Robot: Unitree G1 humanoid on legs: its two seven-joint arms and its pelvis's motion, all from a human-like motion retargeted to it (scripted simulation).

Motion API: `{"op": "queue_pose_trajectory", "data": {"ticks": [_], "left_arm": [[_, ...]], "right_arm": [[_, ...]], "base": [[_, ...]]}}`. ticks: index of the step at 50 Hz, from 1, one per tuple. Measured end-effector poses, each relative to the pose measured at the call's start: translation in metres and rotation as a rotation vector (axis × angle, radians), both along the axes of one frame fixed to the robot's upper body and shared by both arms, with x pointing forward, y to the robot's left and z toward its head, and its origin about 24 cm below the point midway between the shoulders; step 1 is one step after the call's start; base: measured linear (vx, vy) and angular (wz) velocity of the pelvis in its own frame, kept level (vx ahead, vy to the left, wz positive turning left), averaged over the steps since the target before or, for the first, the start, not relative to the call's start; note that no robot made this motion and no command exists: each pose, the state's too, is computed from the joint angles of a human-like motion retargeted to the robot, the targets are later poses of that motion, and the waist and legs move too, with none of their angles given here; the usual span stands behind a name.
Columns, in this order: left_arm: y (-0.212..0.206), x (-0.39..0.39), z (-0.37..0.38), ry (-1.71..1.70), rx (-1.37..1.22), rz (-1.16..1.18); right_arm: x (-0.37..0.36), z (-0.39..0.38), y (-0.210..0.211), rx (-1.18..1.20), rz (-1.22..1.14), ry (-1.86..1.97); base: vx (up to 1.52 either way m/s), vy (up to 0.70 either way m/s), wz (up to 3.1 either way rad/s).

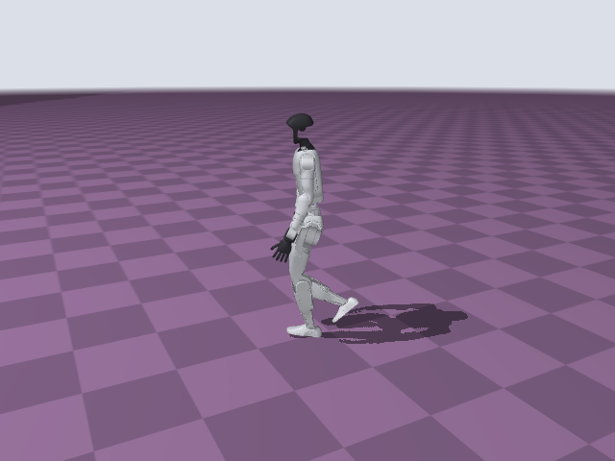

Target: Walk

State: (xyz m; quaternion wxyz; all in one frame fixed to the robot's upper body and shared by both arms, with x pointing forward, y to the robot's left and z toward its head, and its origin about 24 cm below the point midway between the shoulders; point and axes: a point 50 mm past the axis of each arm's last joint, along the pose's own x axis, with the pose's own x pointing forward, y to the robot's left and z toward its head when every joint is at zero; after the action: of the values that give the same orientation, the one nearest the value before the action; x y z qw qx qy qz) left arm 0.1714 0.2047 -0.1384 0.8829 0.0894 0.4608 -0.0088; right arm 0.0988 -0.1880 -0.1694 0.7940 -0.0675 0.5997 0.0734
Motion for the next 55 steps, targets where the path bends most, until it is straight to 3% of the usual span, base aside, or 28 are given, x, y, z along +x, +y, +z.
{"op": "queue_pose_trajectory", "data": {"ticks": [17, 34, 55], "left_arm": [[-0.004, 0.058, 0.035, -0.220, 0.050, -0.048], [0.011, -0.064, -0.024, 0.237, 0.045, 0.026], [0.004, -0.117, -0.036, 0.400, -0.037, 0.059]], "right_arm": [[0.043, 0.014, -0.008, -0.065, 0.074, -0.146], [0.065, 0.023, -0.010, -0.101, 0.133, -0.194], [0.064, 0.025, -0.022, -0.097, 0.030, -0.217]], "base": [[0.19, -0.03, 0.91], [0.12, -0.02, 1.09], [0.24, 0.05, 1.05]]}}
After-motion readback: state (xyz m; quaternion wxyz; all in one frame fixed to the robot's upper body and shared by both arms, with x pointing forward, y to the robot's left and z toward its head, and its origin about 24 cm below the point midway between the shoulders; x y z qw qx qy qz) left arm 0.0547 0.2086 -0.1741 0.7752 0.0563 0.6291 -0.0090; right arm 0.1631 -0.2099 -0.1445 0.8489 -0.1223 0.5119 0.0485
